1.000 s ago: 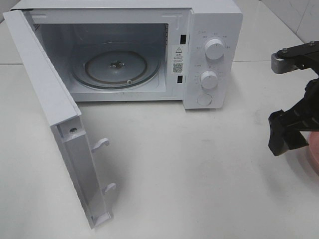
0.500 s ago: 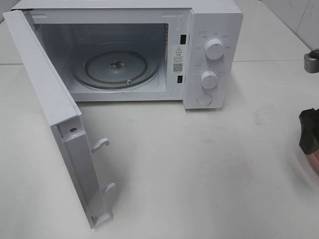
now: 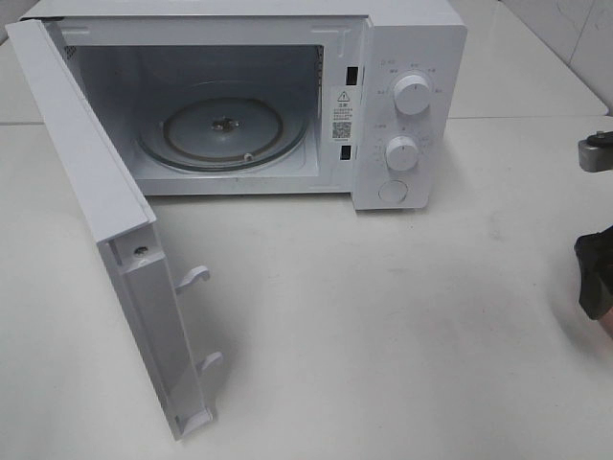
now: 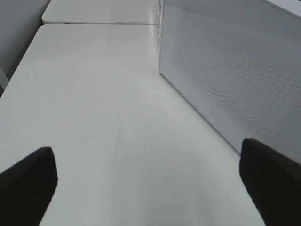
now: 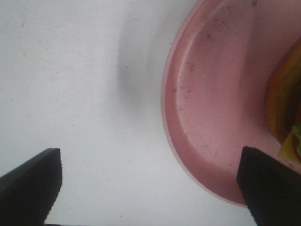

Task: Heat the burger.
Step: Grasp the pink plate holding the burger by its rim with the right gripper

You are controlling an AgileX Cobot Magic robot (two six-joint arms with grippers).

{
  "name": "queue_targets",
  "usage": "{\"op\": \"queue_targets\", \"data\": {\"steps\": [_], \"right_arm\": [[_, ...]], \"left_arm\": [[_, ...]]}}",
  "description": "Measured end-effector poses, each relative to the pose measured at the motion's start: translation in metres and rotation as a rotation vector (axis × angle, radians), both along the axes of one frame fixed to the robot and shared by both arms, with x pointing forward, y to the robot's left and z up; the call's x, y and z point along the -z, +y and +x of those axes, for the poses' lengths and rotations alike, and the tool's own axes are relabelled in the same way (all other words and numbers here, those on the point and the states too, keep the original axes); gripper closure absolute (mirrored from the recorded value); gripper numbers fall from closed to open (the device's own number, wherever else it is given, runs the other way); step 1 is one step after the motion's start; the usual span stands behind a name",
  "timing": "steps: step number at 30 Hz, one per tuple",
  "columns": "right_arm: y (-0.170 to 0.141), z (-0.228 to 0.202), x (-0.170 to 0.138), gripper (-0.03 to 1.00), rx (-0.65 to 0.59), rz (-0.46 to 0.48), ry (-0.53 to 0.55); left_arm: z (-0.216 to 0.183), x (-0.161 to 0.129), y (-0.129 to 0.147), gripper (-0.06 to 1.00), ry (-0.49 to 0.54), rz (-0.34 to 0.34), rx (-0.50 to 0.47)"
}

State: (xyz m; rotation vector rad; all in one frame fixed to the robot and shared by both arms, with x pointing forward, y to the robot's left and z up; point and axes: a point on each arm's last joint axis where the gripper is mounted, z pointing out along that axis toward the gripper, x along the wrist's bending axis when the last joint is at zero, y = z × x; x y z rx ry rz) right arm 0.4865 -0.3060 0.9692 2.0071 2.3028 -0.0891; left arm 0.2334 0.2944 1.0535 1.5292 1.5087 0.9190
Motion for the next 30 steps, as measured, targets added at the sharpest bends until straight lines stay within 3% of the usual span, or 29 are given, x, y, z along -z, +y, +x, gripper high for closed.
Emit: {"op": "queue_targets", "data": {"steps": [12,30], "right_arm": [[-0.003,0.024,0.036,0.02,-0.010,0.002,0.080],[-0.006,0.037,0.068,0.05,-0.013,-0.014,0.075]], "left_arm": [[0.000,0.000,0.000,-0.05,0.000,0.000,0.000],[0.000,0.000,0.000,-0.05,0.000,0.000,0.000]]}}
